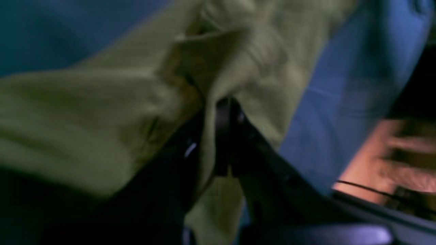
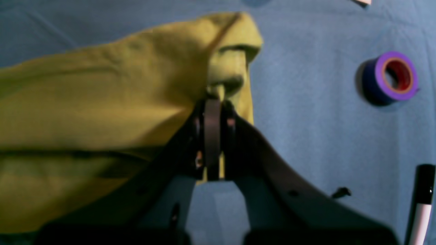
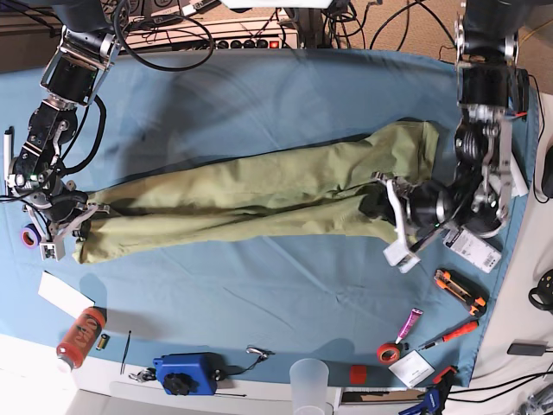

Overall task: Layout the t-shirt on the table in an organized manner, then fold the t-shirt properly
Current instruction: 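Fold the shirt lengthwise in half with both grippers holding its edges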

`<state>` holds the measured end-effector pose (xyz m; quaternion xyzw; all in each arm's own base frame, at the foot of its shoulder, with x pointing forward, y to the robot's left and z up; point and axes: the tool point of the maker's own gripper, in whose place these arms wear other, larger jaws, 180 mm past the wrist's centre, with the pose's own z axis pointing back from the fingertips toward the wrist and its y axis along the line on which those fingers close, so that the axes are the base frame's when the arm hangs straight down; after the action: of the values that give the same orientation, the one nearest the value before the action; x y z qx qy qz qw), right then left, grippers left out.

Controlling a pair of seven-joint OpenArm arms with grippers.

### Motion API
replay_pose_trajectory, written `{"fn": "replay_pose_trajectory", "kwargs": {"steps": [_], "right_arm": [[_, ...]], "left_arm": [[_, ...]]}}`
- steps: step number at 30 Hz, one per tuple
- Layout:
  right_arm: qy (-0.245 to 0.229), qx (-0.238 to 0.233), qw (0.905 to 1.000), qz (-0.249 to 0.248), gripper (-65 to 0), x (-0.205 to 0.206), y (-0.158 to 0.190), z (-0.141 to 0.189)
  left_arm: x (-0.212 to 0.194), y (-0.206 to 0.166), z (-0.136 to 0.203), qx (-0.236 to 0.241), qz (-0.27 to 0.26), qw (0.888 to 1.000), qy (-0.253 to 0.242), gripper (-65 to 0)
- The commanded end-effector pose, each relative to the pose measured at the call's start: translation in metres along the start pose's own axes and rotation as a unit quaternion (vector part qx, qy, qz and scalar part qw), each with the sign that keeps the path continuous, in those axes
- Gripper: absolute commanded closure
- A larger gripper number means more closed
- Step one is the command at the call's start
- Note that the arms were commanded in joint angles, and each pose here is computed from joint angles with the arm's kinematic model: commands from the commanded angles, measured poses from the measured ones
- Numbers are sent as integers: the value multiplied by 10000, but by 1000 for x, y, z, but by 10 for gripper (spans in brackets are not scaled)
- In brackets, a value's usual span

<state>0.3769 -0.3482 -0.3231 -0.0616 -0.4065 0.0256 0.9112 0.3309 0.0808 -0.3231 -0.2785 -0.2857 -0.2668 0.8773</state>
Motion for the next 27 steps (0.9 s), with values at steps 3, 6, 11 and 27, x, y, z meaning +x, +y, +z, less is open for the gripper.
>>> {"fn": "replay_pose_trajectory", "kwargs": {"steps": [3, 6, 11, 27], "right_arm": [[-297, -112, 9995, 48, 0, 22, -11, 7], [-216, -105, 9997, 52, 0, 17, -11, 7], [25, -147, 9998, 119, 0, -5, -14, 8], [-63, -445, 9988, 192, 0, -18, -43, 13]], "left_arm": [[10, -11, 6, 35, -213, 9993, -295, 0], [-3, -25, -5, -168, -54, 9995, -252, 0], [-21, -43, -21, -321, 313, 9989, -150, 0], [-31, -23, -20, 363, 450, 9983, 121, 0]]}}
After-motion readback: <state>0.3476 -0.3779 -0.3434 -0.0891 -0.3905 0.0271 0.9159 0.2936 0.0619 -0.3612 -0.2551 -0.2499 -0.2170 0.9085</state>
